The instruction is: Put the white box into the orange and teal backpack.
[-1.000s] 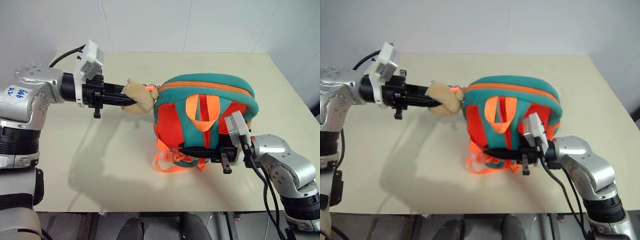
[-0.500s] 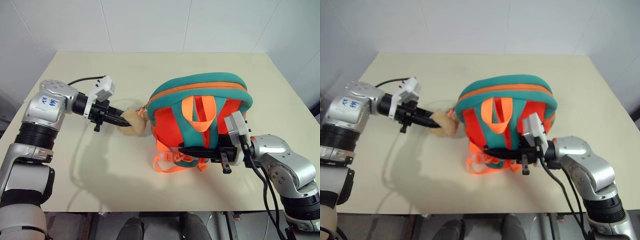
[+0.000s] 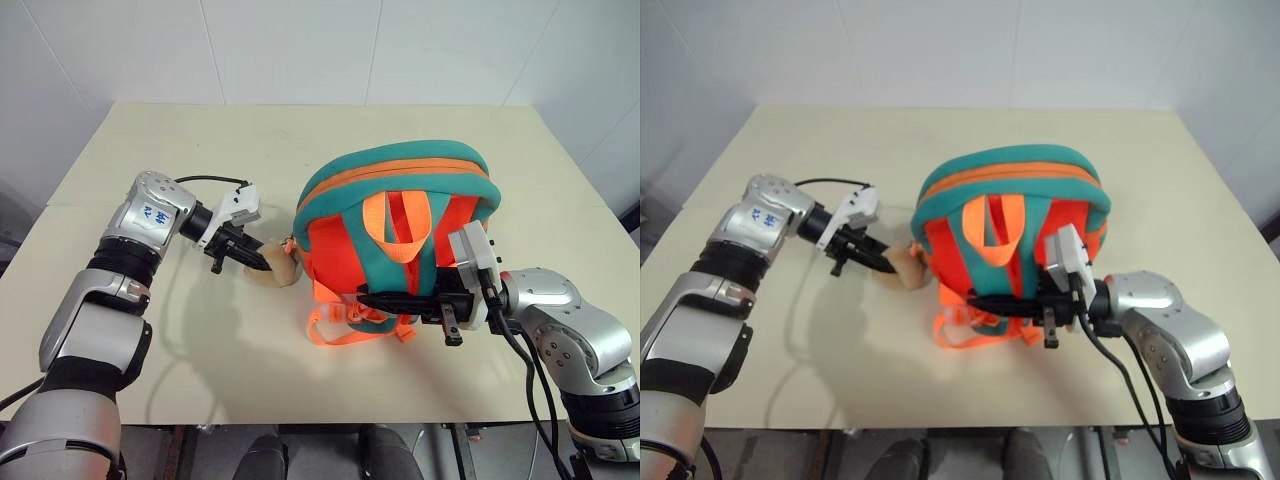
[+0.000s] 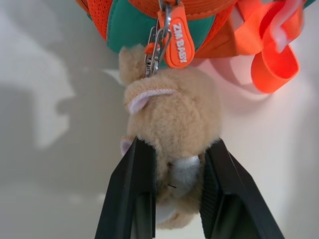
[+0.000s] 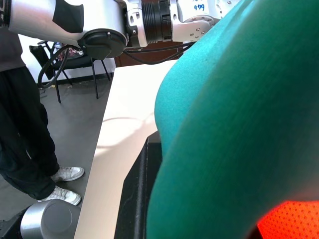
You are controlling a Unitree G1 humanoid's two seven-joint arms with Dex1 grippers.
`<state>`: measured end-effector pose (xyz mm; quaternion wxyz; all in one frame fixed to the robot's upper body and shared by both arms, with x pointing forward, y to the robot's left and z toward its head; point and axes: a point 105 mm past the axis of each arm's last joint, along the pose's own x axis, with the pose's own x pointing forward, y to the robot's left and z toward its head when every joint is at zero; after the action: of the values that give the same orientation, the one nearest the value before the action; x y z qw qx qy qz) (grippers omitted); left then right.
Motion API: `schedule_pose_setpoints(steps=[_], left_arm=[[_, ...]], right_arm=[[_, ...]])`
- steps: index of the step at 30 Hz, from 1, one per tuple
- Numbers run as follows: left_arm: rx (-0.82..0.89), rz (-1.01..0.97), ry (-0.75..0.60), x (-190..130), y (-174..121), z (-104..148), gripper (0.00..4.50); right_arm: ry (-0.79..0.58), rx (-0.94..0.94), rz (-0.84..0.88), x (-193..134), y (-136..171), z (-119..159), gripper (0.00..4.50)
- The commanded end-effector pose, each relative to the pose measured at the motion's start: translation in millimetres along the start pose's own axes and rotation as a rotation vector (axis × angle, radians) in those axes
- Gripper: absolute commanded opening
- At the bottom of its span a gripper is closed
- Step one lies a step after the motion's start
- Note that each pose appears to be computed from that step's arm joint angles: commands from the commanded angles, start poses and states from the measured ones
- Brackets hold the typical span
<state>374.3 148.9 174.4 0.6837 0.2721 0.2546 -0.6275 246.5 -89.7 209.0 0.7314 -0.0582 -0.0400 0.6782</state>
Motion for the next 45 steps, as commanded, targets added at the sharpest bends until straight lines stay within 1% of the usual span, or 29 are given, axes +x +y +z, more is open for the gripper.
schedule_pose_setpoints(steps=[1,3,5,7,8,11,13,14,15,16,17,20,23,24,29,33,37,39,42,45], left_arm=[[-0.007,0.000,0.065,5,2,-12,0.68],[0.010,0.029,0.018,5,6,-4,0.68],[0.026,0.056,-0.139,0,10,19,0.68],[0.032,0.063,-0.234,-5,10,32,0.67],[0.033,0.063,-0.252,-7,9,35,0.67],[0.063,0.088,-0.383,-14,7,50,0.67],[0.048,0.095,-0.404,-19,3,50,1.39],[0.047,0.088,-0.412,-20,-1,49,1.59],[0.044,0.083,-0.419,-21,-4,49,1.91],[0.046,0.082,-0.432,-23,-7,50,2.32],[0.042,0.086,-0.450,-26,-9,51,2.57],[0.032,0.114,-0.494,-38,-14,52,3.47],[0.018,0.142,-0.495,-51,-18,45,4.39],[0.011,0.156,-0.490,-56,-20,41,4.46],[-0.028,0.246,-0.480,-79,-20,20,4.46],[-0.034,0.291,-0.495,-94,-23,7,4.46],[-0.011,0.351,-0.572,-116,-29,-3,4.46],[-0.005,0.364,-0.595,-121,-31,-6,4.46],[0.012,0.395,-0.674,-131,-33,-11,4.46],[0.041,0.402,-0.694,-133,-35,-14,4.46]], right_arm=[[-0.029,-0.054,0.004,1,-1,11,0.54],[-0.031,-0.058,0.001,1,-1,12,0.54],[-0.029,-0.061,-0.009,1,-2,13,0.54],[-0.025,-0.061,-0.017,0,-2,12,0.54],[-0.023,-0.060,-0.019,0,-3,12,0.54],[0.009,-0.041,-0.035,-1,-3,9,0.54],[0.040,-0.026,-0.031,-2,-2,7,1.26],[0.048,-0.021,-0.030,-3,-2,7,1.48],[0.052,-0.017,-0.027,-4,-2,7,1.79],[0.054,-0.016,-0.024,-4,-1,7,2.21],[0.057,-0.015,-0.021,-5,-1,7,2.45],[0.060,-0.025,-0.020,-8,-1,9,3.38],[0.073,-0.035,-0.030,-14,-2,11,4.39],[0.080,-0.037,-0.038,-17,-2,12,4.46],[0.129,-0.042,-0.108,-37,-2,12,4.46],[0.177,-0.047,-0.197,-60,-4,12,4.46],[0.273,-0.057,-0.312,-97,-6,11,4.46],[0.308,-0.058,-0.354,-112,-6,11,4.46],[0.389,-0.051,-0.474,-148,-7,11,4.46],[0.431,-0.067,-0.569,-178,-9,16,4.46]])
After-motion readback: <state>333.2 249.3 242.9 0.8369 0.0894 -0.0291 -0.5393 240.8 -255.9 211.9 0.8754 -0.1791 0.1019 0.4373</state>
